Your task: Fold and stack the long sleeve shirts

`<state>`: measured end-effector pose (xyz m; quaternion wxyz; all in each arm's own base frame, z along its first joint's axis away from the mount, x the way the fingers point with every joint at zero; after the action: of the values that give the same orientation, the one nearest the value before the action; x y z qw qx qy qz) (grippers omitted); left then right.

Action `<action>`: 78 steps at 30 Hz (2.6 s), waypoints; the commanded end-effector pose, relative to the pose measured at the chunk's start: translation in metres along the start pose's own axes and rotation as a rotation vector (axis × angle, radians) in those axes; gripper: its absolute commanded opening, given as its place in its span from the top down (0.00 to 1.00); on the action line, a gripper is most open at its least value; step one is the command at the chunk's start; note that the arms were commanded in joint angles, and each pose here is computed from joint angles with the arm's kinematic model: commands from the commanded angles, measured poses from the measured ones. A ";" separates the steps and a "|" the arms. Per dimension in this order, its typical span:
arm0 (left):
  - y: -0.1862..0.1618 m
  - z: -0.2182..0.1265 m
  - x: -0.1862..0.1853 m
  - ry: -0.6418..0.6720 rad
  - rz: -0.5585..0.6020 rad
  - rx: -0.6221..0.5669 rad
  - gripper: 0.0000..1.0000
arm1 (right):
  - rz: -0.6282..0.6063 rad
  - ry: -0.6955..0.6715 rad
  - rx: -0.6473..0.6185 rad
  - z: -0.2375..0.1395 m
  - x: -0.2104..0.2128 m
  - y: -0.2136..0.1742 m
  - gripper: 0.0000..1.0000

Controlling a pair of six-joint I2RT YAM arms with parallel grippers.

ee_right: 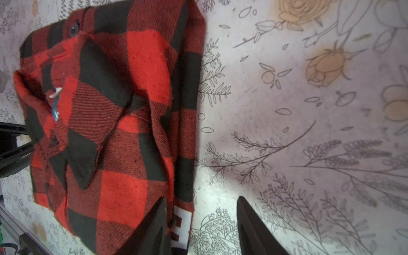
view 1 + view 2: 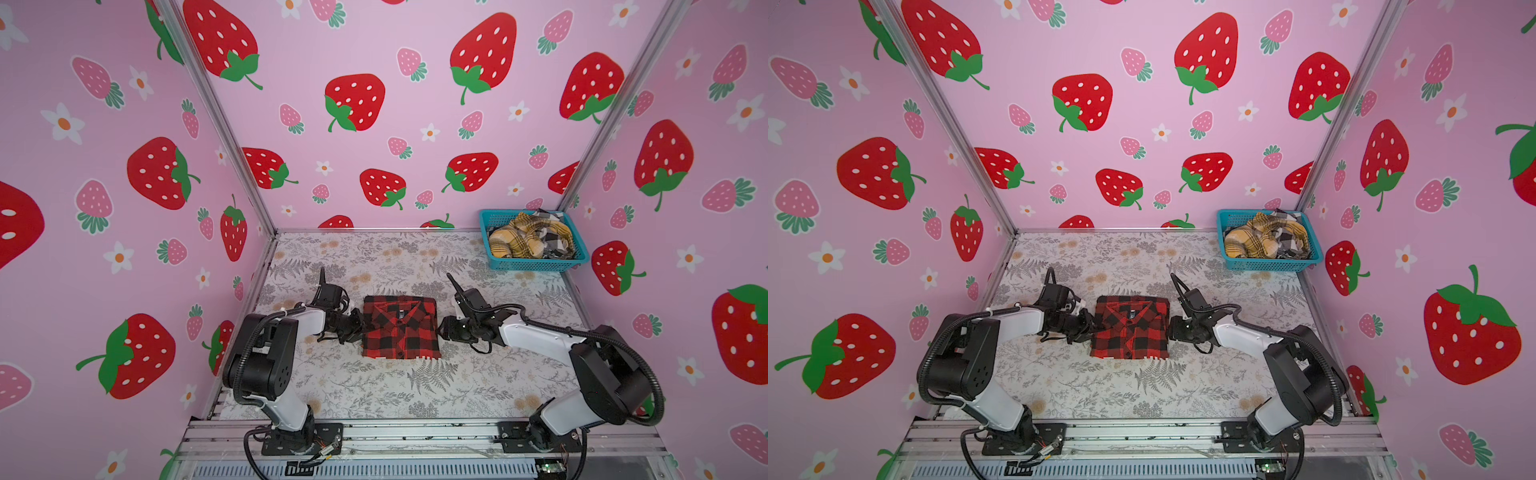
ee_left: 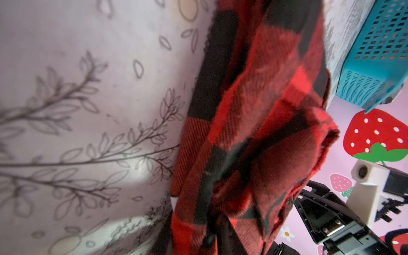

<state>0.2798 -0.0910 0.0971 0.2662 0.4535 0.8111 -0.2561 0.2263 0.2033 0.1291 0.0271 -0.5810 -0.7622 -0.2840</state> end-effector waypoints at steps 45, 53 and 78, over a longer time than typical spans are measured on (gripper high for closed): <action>0.217 -0.215 0.042 0.795 0.028 -0.470 1.00 | -0.037 -0.007 0.000 -0.028 -0.011 -0.023 0.48; 0.245 -0.204 0.062 0.867 0.020 -0.448 1.00 | -0.022 -0.042 0.035 -0.029 -0.013 -0.023 0.48; 0.177 -0.260 -0.005 0.498 -0.092 -0.679 0.67 | -0.025 0.020 -0.025 -0.033 0.004 -0.004 0.52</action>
<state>0.3933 0.1763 0.2650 0.1299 0.3761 0.8958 0.1979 0.2097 0.1859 0.1567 0.0192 -0.5687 -0.7692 -0.2906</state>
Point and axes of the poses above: each gripper's point midway between its finger pads, its own z axis out along the fingers, its own x axis along the line the jaws close on, y = z × x, the point moved 10 cm from there along -z, back along the fingers, and after that the axes turned 10 degrees about -z, right-handed, at the moved point
